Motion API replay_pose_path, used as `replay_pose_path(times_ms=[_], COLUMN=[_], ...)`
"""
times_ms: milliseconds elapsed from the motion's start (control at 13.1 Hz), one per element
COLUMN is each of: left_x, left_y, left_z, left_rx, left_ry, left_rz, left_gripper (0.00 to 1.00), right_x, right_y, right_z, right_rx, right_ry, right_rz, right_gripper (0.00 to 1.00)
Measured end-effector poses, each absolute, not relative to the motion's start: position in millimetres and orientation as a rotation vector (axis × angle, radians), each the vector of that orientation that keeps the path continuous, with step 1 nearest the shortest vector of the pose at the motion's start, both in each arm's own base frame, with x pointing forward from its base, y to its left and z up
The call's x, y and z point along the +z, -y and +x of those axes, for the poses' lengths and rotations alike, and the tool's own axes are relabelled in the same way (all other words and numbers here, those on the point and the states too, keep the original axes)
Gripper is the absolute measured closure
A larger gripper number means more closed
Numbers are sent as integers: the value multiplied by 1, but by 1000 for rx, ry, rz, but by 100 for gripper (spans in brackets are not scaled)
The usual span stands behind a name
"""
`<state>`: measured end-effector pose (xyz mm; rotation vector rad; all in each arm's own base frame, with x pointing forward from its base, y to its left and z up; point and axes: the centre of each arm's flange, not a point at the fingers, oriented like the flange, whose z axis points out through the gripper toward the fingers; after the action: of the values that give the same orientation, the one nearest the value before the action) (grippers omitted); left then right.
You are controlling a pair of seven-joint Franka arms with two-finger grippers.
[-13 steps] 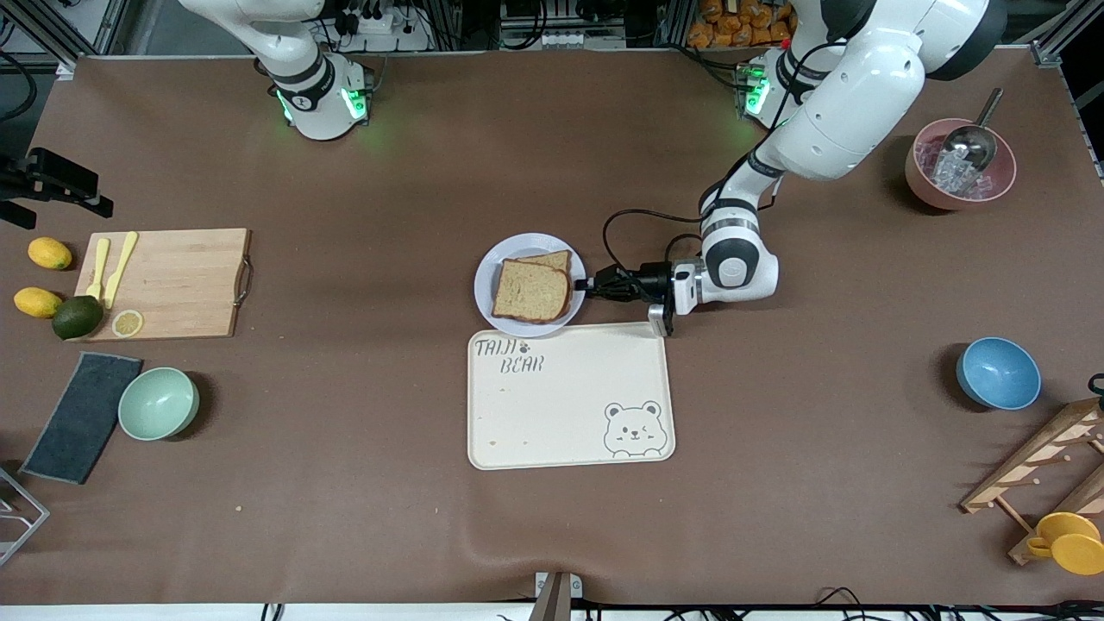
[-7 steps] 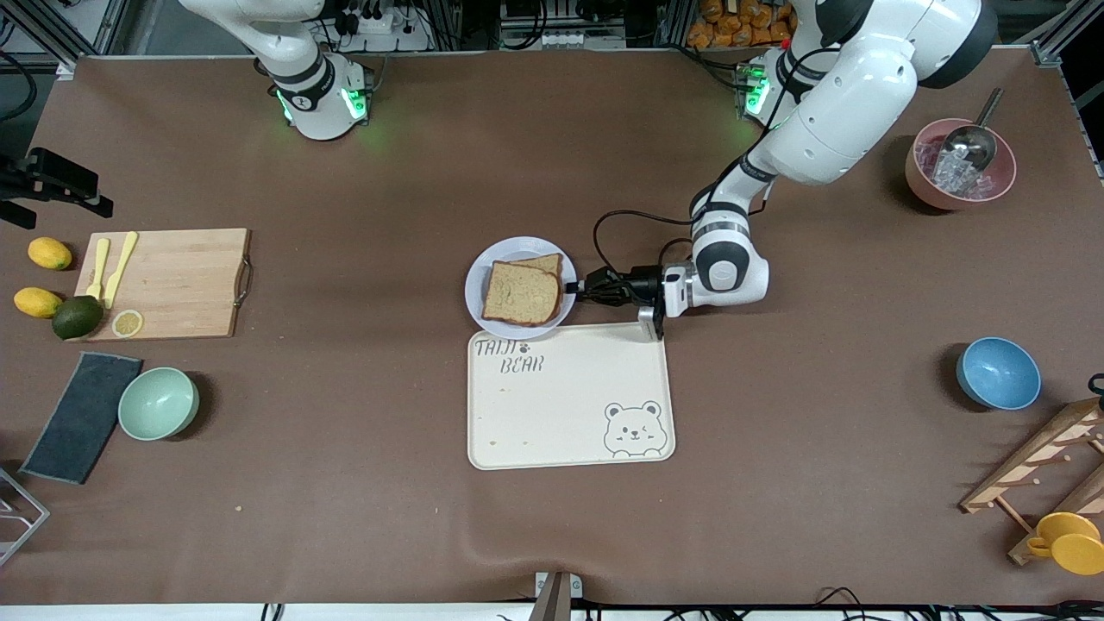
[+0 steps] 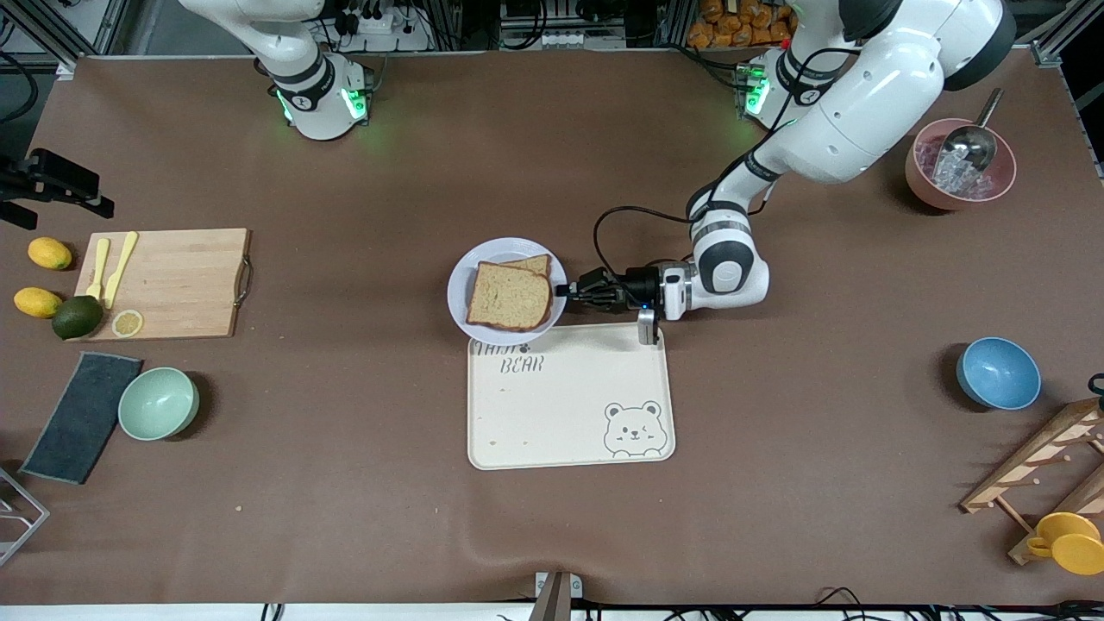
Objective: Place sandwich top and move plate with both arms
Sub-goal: 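Slide the plate with the left gripper onto the bear tray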
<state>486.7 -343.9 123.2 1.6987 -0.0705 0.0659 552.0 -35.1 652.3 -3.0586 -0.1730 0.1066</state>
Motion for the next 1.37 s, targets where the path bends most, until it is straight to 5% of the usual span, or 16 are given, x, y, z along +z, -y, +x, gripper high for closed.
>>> replay_pose_path(times_ms=[839,1374], left_x=[162,127], left_y=[231,183], left_z=[576,590], left_rx=[241,262], left_ry=[-51,-161], left_rz=[1708,1721], left_gripper=[95,95], right_x=[650,651], right_y=[42,46], right_z=[553,554], right_rx=[105,91], right_ry=[153,142], right_rz=[-3060,-3062], right_gripper=[0,0])
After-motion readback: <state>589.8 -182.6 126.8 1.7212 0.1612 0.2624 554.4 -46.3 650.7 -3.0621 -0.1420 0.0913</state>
